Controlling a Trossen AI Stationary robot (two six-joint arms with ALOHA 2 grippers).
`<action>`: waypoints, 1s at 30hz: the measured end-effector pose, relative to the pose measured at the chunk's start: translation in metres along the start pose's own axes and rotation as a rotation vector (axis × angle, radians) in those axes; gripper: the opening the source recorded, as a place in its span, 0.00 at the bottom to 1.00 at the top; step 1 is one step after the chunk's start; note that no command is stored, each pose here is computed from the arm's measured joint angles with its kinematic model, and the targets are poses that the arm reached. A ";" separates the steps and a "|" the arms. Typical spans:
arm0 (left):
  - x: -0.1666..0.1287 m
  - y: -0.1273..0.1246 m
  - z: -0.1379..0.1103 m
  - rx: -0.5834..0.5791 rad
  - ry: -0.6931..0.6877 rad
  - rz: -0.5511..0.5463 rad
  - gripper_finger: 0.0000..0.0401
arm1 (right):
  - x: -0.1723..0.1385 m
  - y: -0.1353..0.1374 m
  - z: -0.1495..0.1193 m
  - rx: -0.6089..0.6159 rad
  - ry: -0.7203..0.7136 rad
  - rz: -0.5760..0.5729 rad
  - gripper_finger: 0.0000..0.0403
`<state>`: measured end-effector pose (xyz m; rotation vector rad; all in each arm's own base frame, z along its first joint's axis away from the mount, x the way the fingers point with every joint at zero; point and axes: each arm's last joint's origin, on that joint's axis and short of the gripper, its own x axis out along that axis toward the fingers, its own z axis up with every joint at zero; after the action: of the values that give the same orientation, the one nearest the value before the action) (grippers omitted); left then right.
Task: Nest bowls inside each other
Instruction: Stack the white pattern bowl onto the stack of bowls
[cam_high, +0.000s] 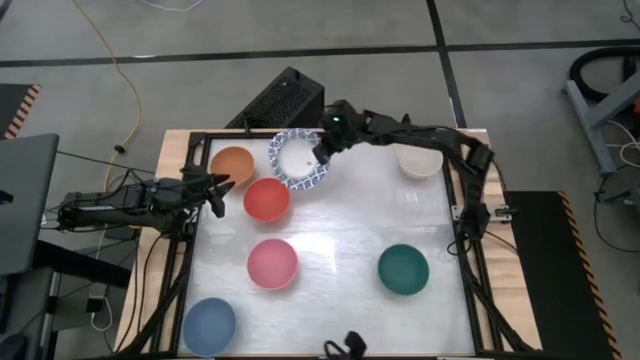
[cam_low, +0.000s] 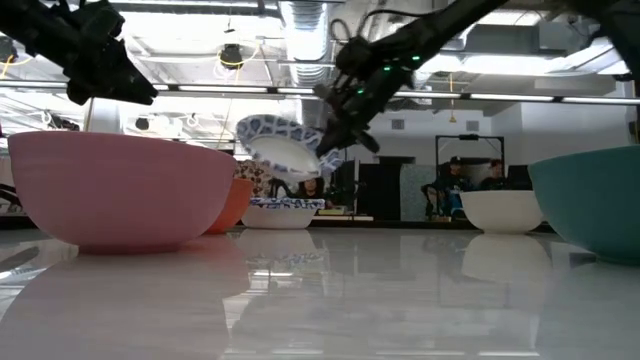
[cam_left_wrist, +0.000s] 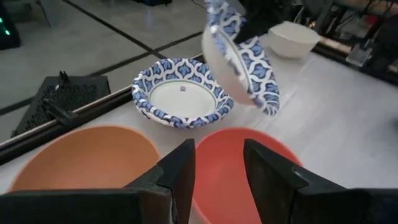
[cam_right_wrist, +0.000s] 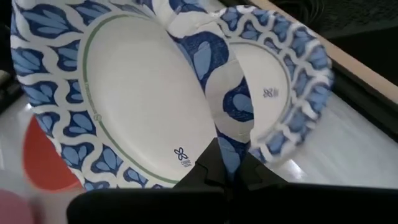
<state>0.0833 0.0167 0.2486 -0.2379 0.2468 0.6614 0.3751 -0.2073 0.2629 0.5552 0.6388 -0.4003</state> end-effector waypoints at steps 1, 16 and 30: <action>0.000 0.000 0.000 0.010 0.003 0.001 0.31 | 0.005 0.001 0.005 -0.012 0.010 -0.003 0.03; 0.000 0.000 -0.001 0.014 0.005 0.006 0.31 | 0.052 -0.024 0.061 -0.009 0.123 -0.074 0.03; 0.000 0.000 -0.001 0.001 0.008 0.002 0.31 | 0.064 -0.066 0.063 0.065 0.189 -0.065 0.03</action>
<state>0.0830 0.0167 0.2477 -0.2393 0.2551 0.6628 0.4166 -0.3085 0.2394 0.6407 0.8294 -0.4340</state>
